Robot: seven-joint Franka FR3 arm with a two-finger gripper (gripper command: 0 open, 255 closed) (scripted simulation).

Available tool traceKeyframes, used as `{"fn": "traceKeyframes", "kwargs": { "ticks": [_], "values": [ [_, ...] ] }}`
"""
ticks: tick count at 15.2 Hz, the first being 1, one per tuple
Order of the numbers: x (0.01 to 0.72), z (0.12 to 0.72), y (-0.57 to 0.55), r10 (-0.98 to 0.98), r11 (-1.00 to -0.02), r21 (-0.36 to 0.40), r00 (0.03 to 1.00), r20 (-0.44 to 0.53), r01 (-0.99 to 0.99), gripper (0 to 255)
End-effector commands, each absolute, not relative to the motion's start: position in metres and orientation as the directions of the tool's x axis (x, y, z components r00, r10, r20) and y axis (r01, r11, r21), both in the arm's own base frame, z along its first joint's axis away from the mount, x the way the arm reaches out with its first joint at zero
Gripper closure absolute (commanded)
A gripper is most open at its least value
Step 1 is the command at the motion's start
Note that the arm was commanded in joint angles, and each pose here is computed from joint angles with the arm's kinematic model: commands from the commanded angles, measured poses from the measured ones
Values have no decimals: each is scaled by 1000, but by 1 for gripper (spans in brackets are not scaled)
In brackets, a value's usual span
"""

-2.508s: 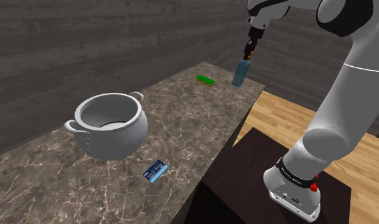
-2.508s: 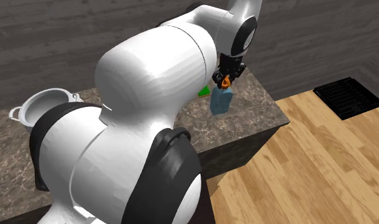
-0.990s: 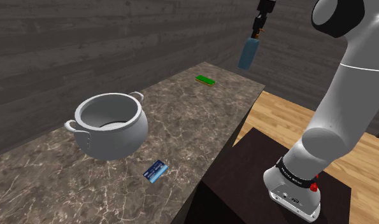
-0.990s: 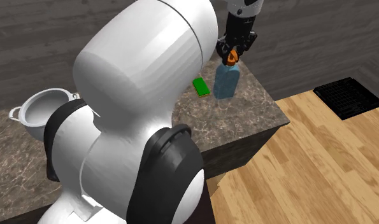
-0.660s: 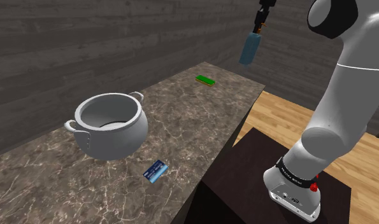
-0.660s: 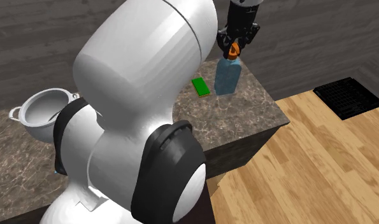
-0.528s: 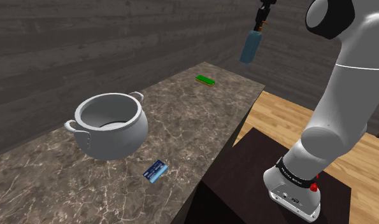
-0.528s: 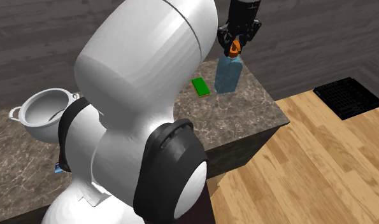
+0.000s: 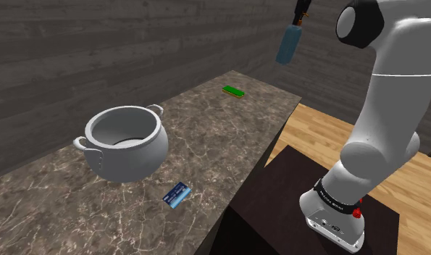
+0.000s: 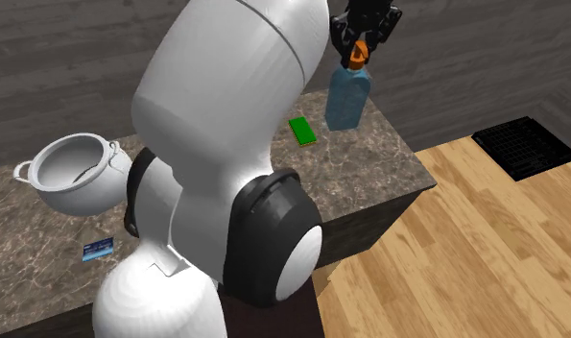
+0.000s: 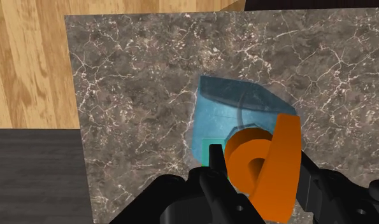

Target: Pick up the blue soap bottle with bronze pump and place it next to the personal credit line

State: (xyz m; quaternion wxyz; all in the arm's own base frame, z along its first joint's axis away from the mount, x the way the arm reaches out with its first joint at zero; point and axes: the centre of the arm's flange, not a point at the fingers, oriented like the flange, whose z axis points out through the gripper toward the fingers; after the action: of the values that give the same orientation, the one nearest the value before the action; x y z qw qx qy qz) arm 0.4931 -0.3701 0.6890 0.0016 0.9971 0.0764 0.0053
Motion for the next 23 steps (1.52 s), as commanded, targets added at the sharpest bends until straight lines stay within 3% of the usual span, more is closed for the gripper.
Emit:
{"fn": "traceKeyframes", "kwargs": {
  "ticks": [1,23],
  "values": [
    [493,699,-369,153,-988,4,988,10,153,255],
    [436,709,-112,153,-988,4,988,10,153,255]
  ]
}}
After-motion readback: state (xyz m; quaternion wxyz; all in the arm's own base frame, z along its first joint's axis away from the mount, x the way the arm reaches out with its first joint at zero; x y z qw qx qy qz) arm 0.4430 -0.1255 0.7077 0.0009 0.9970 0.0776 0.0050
